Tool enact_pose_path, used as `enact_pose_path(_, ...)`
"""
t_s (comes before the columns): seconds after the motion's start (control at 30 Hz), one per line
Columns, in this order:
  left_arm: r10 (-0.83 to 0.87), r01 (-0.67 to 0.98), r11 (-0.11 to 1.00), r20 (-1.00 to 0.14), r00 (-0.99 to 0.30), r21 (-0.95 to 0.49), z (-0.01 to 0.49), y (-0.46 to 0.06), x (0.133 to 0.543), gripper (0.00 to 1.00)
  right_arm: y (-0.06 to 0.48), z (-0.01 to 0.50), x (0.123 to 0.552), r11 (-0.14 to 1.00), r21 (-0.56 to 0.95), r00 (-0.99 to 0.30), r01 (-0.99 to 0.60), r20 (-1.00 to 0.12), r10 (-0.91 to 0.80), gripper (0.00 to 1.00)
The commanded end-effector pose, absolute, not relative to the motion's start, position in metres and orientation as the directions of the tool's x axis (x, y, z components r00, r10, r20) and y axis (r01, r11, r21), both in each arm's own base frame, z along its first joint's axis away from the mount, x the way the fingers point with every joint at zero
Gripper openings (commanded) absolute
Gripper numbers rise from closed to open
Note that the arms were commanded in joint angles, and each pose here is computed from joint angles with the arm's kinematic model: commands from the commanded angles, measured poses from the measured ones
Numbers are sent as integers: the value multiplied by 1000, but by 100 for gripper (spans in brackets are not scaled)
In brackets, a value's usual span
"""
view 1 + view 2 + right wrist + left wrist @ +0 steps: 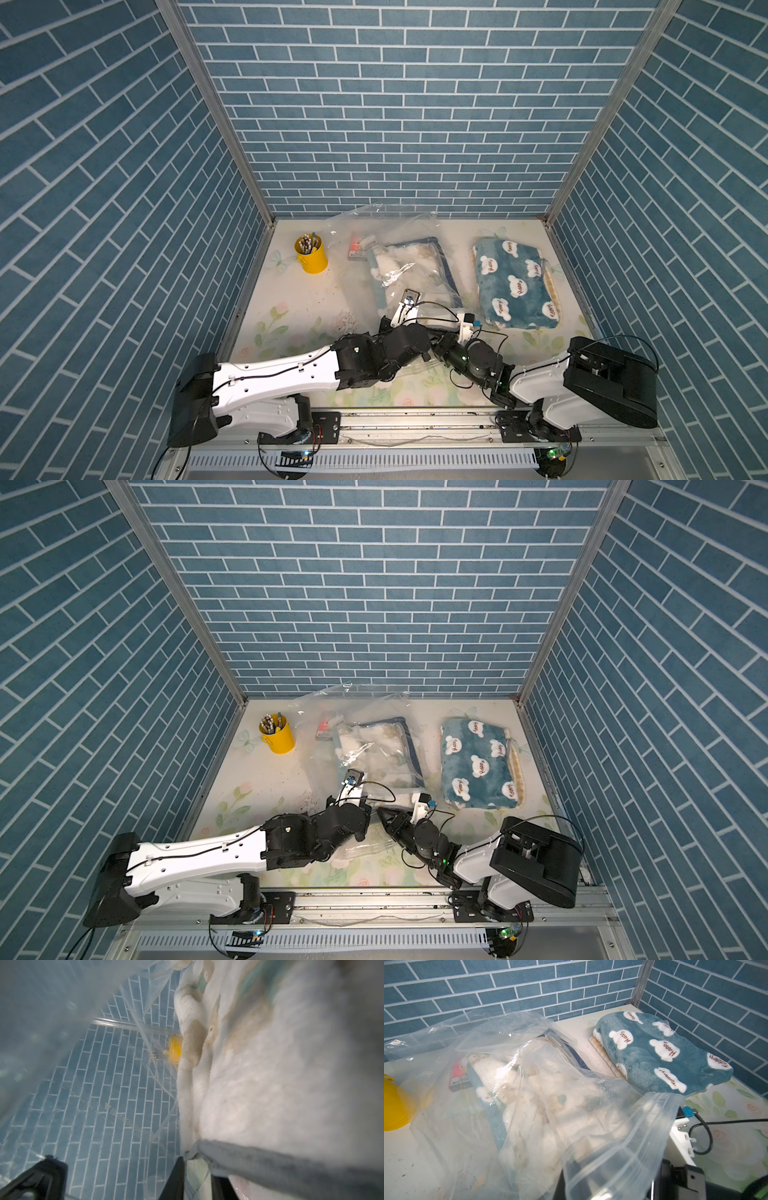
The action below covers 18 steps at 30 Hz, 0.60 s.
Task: Take the blanket out of the vacuum bag
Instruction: Open the vacuum bag at the center of the board.
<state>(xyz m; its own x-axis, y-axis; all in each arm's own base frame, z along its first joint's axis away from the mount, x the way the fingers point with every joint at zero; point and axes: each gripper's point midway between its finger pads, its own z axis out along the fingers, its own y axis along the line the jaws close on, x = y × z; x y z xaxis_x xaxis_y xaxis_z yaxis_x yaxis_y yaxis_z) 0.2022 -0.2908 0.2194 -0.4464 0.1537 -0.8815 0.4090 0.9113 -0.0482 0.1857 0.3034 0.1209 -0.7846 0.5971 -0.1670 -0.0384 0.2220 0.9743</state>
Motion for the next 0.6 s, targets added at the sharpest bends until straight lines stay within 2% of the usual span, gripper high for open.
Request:
enact_pose_path(0.0,124,391,918,-895,-428,-60,226,-287,204,0,309,138,191,183,980,-780,-78,-174,602,15)
enact_pose_path(0.23,118,388,920,-899,-421,-61,229,-286,205,0,304,148,204,206,972,-758,-111,-217,615,14)
enact_pose_path(0.5,135,389,920,-897,-421,-45,230,-291,207,0,310,145,204,221,968,-794,-118,-226,565,24)
enact_pose_path(0.57,134,391,919,-898,-420,-46,231,-291,207,0,311,139,196,230,968,-809,-101,-215,547,33)
